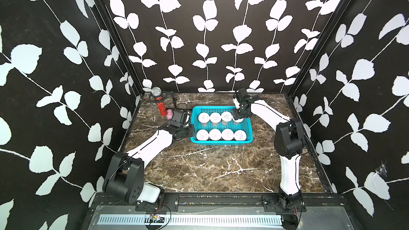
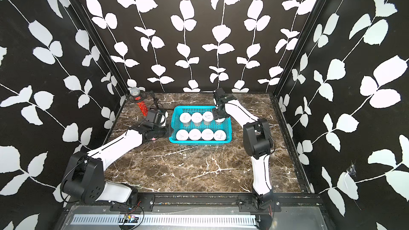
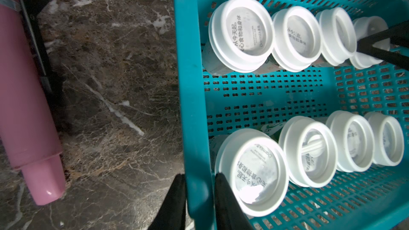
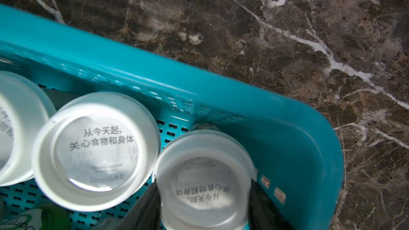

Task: Put the yogurt in the basket
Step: Adjust the basket at the center of the board.

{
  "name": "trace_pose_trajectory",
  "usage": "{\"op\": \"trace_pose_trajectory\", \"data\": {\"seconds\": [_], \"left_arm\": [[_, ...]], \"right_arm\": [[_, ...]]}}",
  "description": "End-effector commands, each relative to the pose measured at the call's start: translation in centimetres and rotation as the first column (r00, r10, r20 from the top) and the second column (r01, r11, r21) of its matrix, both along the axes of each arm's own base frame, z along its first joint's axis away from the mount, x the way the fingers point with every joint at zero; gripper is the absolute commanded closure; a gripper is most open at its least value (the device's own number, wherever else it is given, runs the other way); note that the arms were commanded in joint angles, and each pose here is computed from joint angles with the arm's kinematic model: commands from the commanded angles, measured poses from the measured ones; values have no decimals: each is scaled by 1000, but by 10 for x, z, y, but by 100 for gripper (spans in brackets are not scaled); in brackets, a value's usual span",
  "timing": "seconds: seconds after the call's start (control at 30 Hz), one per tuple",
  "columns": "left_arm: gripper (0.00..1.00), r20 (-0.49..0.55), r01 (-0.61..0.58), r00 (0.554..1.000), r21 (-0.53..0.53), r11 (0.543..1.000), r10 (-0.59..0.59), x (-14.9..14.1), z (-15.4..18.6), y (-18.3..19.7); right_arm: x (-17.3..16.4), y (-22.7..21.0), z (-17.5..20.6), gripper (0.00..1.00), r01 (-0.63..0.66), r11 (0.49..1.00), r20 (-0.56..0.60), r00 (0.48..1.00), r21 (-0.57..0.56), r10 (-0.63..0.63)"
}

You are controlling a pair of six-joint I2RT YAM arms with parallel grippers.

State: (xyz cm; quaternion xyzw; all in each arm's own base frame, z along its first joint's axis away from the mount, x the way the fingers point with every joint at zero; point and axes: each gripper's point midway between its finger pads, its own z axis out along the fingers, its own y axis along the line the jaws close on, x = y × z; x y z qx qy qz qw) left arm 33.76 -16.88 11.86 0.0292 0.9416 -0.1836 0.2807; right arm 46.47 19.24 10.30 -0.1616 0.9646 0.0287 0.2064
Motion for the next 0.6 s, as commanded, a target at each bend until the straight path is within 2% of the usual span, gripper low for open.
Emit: {"op": "trace_pose_trajectory", "data": {"seconds": [0.0, 0.23, 0.57], "left_arm": [[76, 17, 3, 1000, 10, 1000, -3, -5, 7, 4], [76, 16, 4, 1000, 10, 1000, -4, -4, 7, 4], [76, 19, 3, 1000, 10, 1000, -4, -4, 8, 4]], "right_arm": [[4, -2, 0, 39, 19, 999, -2, 1000, -25, -19], [4, 0, 10, 30, 18, 1000, 19, 1000, 0, -18], [4, 5, 33, 22, 6, 999, 62, 998, 48, -9]]}}
